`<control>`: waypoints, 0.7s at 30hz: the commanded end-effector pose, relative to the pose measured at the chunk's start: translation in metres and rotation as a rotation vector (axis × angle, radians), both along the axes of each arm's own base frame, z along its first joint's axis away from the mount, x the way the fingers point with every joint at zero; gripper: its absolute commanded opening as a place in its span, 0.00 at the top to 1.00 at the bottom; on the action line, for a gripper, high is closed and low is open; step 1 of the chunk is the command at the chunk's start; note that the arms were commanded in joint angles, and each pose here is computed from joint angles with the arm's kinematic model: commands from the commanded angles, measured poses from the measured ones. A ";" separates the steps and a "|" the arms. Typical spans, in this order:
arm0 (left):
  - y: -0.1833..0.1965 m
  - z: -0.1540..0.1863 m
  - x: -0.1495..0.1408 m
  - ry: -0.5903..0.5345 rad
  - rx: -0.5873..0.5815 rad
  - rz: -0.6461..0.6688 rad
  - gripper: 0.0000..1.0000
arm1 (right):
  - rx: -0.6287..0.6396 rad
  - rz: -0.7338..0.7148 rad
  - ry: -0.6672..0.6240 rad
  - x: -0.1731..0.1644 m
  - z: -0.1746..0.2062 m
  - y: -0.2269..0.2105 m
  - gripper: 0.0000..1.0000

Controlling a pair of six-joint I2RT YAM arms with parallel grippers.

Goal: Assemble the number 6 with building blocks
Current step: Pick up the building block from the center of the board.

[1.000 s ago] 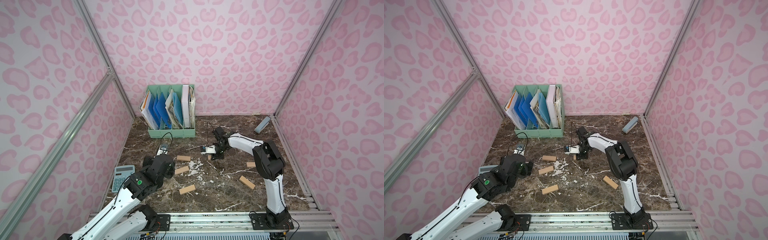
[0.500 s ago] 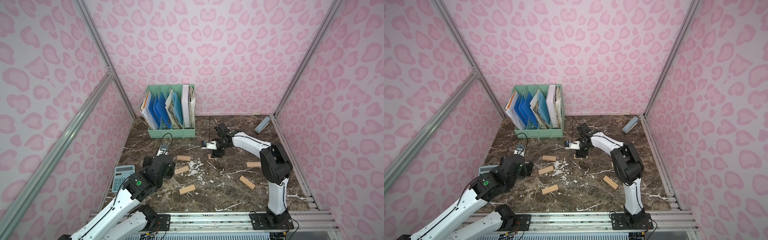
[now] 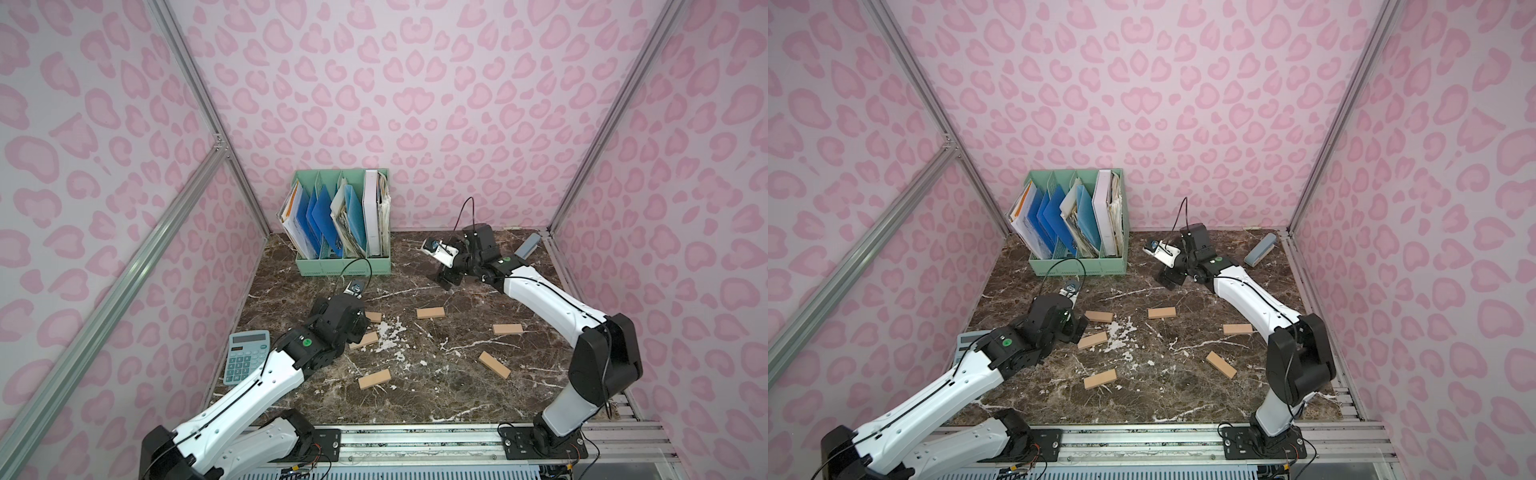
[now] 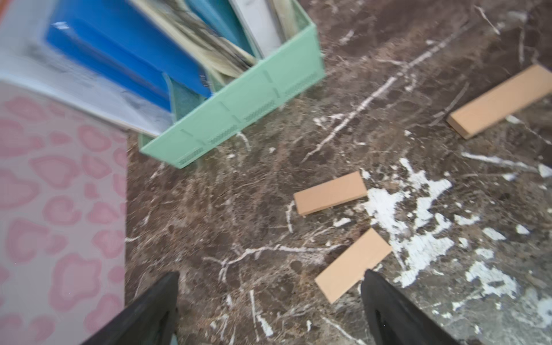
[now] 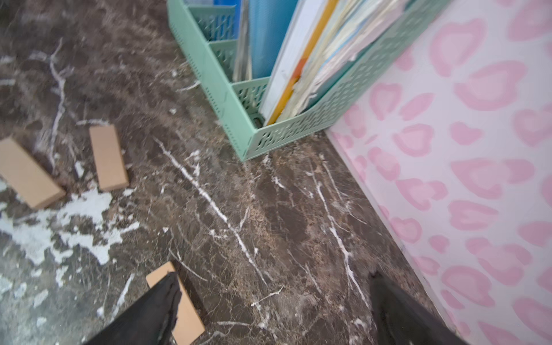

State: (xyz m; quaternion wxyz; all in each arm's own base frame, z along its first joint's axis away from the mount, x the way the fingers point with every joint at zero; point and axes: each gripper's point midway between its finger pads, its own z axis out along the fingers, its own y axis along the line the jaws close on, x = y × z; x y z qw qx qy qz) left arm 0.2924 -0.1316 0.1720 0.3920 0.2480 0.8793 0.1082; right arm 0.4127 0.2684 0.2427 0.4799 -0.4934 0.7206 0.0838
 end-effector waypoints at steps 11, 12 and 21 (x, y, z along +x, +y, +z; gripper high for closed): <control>-0.052 -0.102 0.064 0.417 0.195 -0.453 0.23 | 0.229 -0.167 -0.056 -0.041 0.031 -0.047 0.00; -0.053 -0.103 0.069 0.423 0.197 -0.464 0.27 | 0.235 -0.176 -0.059 -0.043 0.031 -0.052 0.00; -0.056 -0.100 0.055 0.542 0.160 -0.557 0.46 | 0.213 -0.204 -0.082 -0.056 0.027 -0.079 0.00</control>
